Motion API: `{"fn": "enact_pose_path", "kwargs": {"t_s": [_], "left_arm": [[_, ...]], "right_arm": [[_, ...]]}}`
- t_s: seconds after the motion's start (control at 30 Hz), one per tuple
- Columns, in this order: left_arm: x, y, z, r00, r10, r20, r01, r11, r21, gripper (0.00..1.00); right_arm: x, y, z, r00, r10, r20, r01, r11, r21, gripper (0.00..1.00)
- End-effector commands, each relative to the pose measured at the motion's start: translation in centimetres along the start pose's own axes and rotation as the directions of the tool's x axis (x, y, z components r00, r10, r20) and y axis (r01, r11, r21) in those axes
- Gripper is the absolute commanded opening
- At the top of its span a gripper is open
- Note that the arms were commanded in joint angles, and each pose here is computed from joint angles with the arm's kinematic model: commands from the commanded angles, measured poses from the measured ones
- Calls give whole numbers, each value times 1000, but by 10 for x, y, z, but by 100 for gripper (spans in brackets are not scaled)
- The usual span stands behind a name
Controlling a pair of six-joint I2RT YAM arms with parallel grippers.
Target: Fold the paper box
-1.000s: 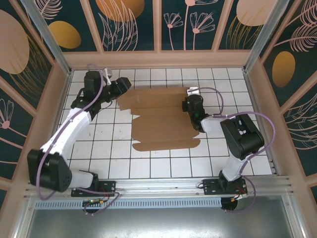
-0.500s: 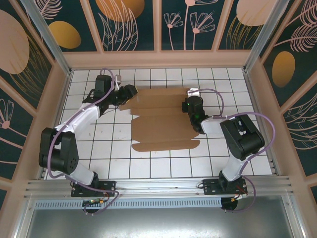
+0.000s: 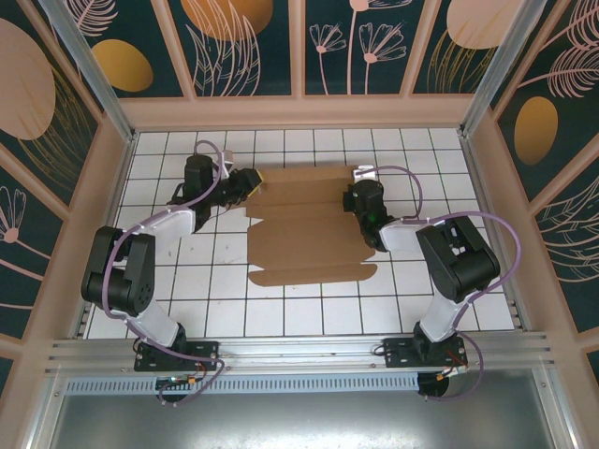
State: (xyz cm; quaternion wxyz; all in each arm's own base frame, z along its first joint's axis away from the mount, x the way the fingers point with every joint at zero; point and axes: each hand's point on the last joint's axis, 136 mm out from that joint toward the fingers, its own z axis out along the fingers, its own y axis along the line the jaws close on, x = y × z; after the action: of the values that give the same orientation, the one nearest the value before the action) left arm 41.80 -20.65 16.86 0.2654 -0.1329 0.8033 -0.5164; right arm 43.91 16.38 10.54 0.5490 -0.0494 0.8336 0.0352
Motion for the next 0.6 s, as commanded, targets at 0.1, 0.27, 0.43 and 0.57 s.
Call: {"fn": "enact_pose_path", "kwargs": {"t_s": [0.1, 0.27, 0.43, 0.57], "left_arm": [[3, -8, 5, 999, -35, 8, 34, 991, 132, 13], [1, -7, 4, 999, -31, 31, 26, 991, 130, 10], [-2, 10, -4, 997, -54, 62, 50, 997, 59, 18], [-18, 9, -30, 989, 48, 137, -36, 995, -93, 38]], "right_arm": [[15, 11, 2, 995, 70, -71, -75, 995, -66, 0], [13, 4, 0, 992, 100, -76, -104, 993, -58, 0], [12, -1, 0, 990, 105, -89, -109, 993, -40, 0], [13, -11, 0, 990, 89, -107, -88, 996, 15, 0]]}}
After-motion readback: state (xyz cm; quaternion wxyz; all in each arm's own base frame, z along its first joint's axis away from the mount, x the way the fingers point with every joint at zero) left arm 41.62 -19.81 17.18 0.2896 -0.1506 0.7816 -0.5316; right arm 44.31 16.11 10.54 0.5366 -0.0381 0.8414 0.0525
